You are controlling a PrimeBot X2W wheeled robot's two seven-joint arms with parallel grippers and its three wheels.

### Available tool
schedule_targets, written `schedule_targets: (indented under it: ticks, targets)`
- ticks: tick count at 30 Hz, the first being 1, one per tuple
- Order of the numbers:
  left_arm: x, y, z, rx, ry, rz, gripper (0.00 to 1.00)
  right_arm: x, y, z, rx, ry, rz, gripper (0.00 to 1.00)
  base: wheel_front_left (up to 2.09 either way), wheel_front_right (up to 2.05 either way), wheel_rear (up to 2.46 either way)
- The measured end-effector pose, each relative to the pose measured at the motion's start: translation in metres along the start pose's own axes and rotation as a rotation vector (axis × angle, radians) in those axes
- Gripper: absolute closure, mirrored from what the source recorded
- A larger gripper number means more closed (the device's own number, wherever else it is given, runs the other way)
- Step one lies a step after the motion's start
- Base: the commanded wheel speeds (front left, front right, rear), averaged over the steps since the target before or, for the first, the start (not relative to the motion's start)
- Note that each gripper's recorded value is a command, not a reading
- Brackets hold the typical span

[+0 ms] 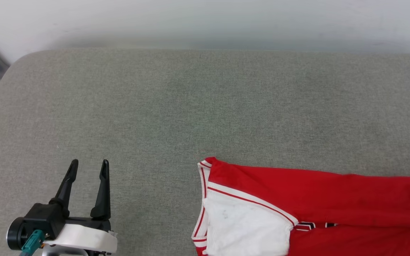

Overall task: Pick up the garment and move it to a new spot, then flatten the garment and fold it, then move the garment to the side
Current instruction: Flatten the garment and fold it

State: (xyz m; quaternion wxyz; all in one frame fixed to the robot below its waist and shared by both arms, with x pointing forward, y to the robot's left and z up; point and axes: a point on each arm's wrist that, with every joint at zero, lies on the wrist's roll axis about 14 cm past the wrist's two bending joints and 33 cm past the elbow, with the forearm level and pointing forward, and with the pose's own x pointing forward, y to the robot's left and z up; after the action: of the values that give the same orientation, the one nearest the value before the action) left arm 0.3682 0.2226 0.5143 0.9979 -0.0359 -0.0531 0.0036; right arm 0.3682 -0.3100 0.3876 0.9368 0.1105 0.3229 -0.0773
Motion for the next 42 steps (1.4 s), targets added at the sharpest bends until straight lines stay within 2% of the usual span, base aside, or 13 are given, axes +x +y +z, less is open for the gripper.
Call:
schedule_targets:
  ticks: [6,15,25,31,42]
  targets:
    - [-0.001,-0.003,0.001,-0.002,-0.004,-0.012,0.00,-0.004,-0.005,0.001,0.005,-0.013,-0.014,1.00,0.00,0.00,0.00]
    - [-0.005,-0.008,0.006,-0.014,-0.018,-0.023,0.00,-0.019,0.045,0.002,-0.010,-0.010,0.129,1.00,0.00,0.00,0.00]
    - [-0.011,-0.009,0.010,-0.029,-0.029,-0.019,0.00,-0.048,0.143,0.005,-0.031,0.015,0.392,1.00,0.00,0.00,0.00]
    - [-0.014,-0.006,0.010,-0.028,-0.027,-0.008,0.00,-0.067,0.206,-0.007,-0.023,0.066,0.552,1.00,0.00,0.00,0.00]
    - [-0.019,0.005,0.007,-0.018,-0.012,0.024,0.00,-0.078,0.281,-0.025,0.008,0.133,0.768,1.00,0.00,0.00,0.00]
